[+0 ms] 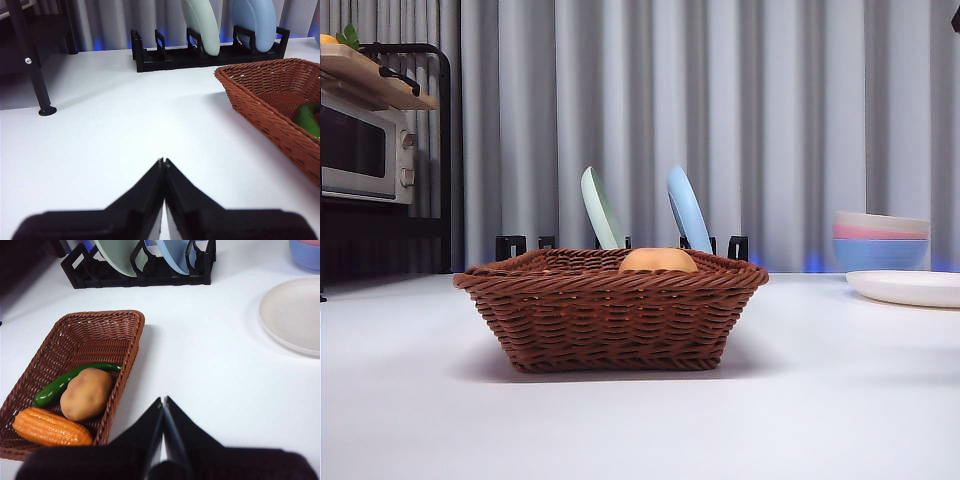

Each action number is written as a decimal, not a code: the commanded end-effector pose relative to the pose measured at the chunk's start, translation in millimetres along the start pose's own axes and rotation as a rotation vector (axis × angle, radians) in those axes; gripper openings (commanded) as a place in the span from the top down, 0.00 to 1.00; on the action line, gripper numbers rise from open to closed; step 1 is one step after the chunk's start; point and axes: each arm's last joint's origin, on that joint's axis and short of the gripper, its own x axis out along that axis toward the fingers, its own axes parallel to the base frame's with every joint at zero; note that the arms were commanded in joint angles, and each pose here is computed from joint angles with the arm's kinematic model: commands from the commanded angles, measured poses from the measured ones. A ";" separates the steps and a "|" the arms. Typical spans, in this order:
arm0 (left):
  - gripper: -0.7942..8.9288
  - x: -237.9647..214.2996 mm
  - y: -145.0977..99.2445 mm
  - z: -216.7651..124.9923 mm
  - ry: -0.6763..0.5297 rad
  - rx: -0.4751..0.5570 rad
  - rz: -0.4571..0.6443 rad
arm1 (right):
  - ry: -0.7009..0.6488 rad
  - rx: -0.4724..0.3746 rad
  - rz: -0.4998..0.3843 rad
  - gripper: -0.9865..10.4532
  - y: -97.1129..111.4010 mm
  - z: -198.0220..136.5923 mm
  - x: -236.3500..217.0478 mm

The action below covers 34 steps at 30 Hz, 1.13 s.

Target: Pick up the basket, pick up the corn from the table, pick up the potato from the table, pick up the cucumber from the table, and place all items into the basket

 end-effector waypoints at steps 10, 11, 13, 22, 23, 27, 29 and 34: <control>0.92 1.2 0.4 -4.4 0.012 -0.008 0.004 | -0.010 0.009 0.000 0.91 0.1 0.6 -0.4; 0.92 1.2 0.4 -4.4 0.012 -0.008 0.004 | -0.010 0.009 0.000 0.91 0.1 0.6 -0.4; 0.92 1.2 0.4 -4.5 0.012 -0.008 0.004 | -0.010 0.009 0.000 0.91 0.1 0.6 -0.4; 0.92 1.2 0.4 -4.4 0.012 -0.008 0.004 | -0.080 -0.105 -0.028 0.91 -3.8 -0.2 -18.2; 0.92 1.2 0.4 -4.4 0.012 -0.008 0.004 | -0.099 -0.129 -0.041 0.91 -6.1 -1.1 -22.4; 0.92 1.2 0.4 -4.4 0.012 -0.008 0.005 | -0.224 -0.145 -0.121 0.91 -18.3 -9.9 -31.5; 0.92 1.2 0.4 -4.4 0.012 -0.008 0.004 | -0.302 -0.125 -0.166 0.91 -24.9 -18.7 -30.1; 0.92 1.2 0.4 -4.4 0.012 -0.008 0.004 | -0.426 -0.117 -0.164 0.91 -39.0 -56.9 -12.7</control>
